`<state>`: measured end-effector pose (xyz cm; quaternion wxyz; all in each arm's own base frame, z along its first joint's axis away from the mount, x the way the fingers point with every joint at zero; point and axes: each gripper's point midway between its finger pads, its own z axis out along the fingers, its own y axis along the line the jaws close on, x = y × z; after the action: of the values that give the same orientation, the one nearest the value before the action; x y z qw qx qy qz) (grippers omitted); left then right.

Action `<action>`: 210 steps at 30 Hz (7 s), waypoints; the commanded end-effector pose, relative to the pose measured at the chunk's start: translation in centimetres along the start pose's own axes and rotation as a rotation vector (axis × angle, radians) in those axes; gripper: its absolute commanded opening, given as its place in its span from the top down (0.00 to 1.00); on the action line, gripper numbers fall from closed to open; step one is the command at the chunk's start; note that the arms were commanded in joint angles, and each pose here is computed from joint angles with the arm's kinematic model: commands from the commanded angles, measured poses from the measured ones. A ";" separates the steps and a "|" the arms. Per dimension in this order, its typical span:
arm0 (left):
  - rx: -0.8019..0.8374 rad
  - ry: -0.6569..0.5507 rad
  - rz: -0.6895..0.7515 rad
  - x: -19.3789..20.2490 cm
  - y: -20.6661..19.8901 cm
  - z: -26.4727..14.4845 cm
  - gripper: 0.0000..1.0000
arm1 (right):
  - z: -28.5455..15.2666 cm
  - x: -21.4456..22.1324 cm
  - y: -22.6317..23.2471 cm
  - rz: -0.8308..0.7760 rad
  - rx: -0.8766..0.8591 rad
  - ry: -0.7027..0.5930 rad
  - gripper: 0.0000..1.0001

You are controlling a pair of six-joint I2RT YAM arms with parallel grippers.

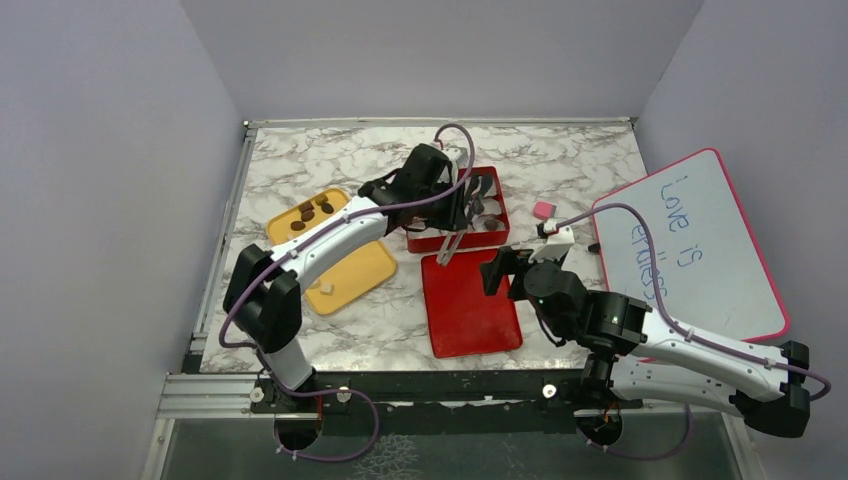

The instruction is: Pack the chocolate

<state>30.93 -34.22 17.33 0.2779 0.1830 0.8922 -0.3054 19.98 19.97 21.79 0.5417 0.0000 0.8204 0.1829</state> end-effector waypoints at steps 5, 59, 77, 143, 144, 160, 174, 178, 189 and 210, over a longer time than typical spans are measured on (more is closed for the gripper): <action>-0.237 -0.221 -0.013 -6.7 4.8 -6.1 0.68 | 0.2 0.8 0.8 0.026 -0.040 0.026 0.05; -0.607 -0.316 -0.278 -15.5 26.8 -3.4 0.21 | 0.0 4.6 1.2 0.029 -0.086 0.162 0.05; -0.349 -0.292 -0.154 -6.7 16.3 -13.0 0.01 | 0.4 8.9 2.8 0.054 -0.099 0.337 0.07; -0.813 -0.741 -0.084 3.4 17.6 -28.5 0.01 | -0.7 25.5 3.9 -1.216 -1.056 0.826 0.69; -0.812 -0.742 -0.084 3.3 17.6 -28.5 0.01 | -0.7 25.6 3.8 -1.223 -1.051 0.827 0.70; -0.730 -0.735 -0.038 3.0 16.8 -27.2 0.01 | -1.8 25.2 5.2 -1.233 -1.079 0.829 0.99; -0.089 -0.774 0.523 4.2 5.2 -24.0 0.17 | -5.5 20.6 9.0 -1.076 -1.220 0.694 0.99; 0.004 -0.706 0.679 5.9 4.3 -22.1 0.19 | -6.2 18.7 9.9 -1.029 -1.215 0.641 0.99; 0.230 -0.761 1.438 9.8 -0.3 -21.8 0.30 | -8.7 13.2 12.5 -0.953 -1.273 0.468 0.99; 0.582 -0.611 1.481 13.4 -1.3 -17.9 0.40 | -8.6 8.0 14.9 -0.924 -1.220 0.320 0.99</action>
<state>14.00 -20.78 22.30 0.5899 0.6772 0.3448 -0.2729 5.61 32.04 19.48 0.3065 -0.6725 0.5760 0.3493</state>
